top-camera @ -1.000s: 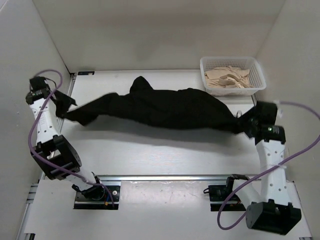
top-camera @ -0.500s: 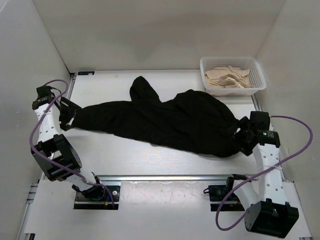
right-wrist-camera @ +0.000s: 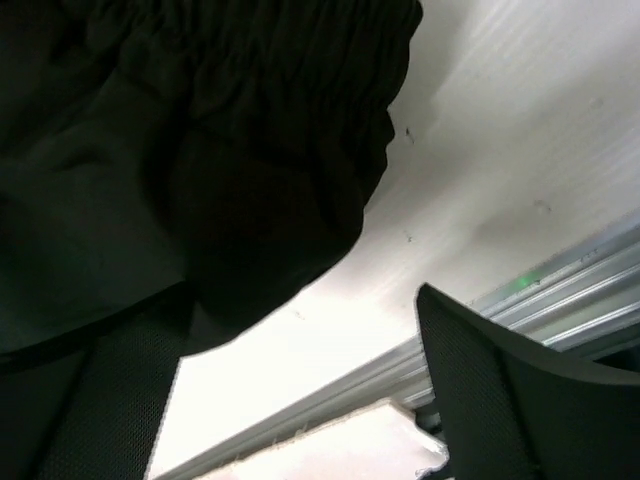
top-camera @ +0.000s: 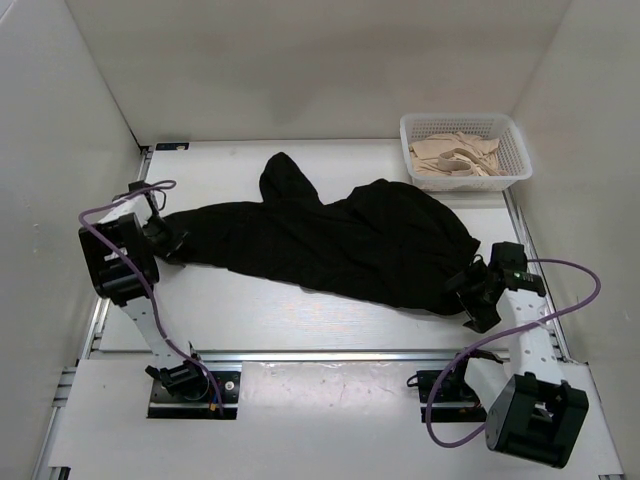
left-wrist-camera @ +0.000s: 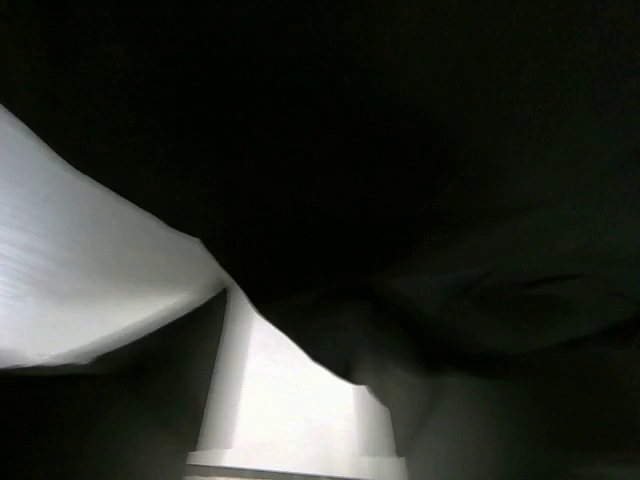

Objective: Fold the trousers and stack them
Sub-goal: Flatten the trousers out

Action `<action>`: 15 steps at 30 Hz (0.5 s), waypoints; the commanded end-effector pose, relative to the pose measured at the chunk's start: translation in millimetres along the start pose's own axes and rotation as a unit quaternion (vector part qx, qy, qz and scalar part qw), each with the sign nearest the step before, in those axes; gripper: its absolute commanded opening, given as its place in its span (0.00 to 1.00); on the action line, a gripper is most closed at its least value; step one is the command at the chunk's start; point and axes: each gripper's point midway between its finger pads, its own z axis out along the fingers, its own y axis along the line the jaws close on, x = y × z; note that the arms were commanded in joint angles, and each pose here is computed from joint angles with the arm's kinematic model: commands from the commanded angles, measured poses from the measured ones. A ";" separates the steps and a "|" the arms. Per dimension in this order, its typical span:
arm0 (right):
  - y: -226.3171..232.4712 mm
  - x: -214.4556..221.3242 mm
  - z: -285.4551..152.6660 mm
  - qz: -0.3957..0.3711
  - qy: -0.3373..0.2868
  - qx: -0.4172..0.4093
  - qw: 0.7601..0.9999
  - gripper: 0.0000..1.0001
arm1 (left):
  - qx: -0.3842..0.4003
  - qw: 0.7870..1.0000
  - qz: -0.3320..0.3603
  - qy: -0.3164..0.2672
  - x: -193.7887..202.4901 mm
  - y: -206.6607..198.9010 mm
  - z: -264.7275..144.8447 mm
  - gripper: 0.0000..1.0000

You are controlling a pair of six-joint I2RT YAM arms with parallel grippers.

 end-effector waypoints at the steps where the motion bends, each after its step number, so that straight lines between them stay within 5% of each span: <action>1: 12.3 -12.5 11.5 0.005 -0.022 -0.029 0.999 0.92 | 0.018 0.999 -0.005 -0.051 -32.5 -17.6 -12.4 0.43; 3: 19.9 -19.2 19.0 0.004 -0.029 -0.042 0.999 0.82 | 0.018 0.998 -0.005 -0.052 -37.0 -20.5 -10.7 0.12; 4: 27.0 -27.8 26.5 0.003 -0.036 -0.049 0.998 0.74 | 0.022 0.998 0.001 -0.057 -40.4 -22.8 -13.4 0.10; 8: 63.9 -66.4 18.8 -0.005 -0.058 -0.070 0.996 0.08 | 0.034 0.997 0.003 -0.075 -56.3 -35.9 -30.0 0.10; 11: 90.4 -93.5 -2.1 -0.023 -0.075 -0.084 0.993 0.00 | 0.048 0.993 0.005 -0.104 -70.5 -47.7 -62.1 0.10; 15: 145.8 -159.8 -94.3 -0.046 -0.181 -0.140 0.972 0.00 | 0.106 0.976 0.009 -0.191 -105.3 -78.4 -163.8 0.10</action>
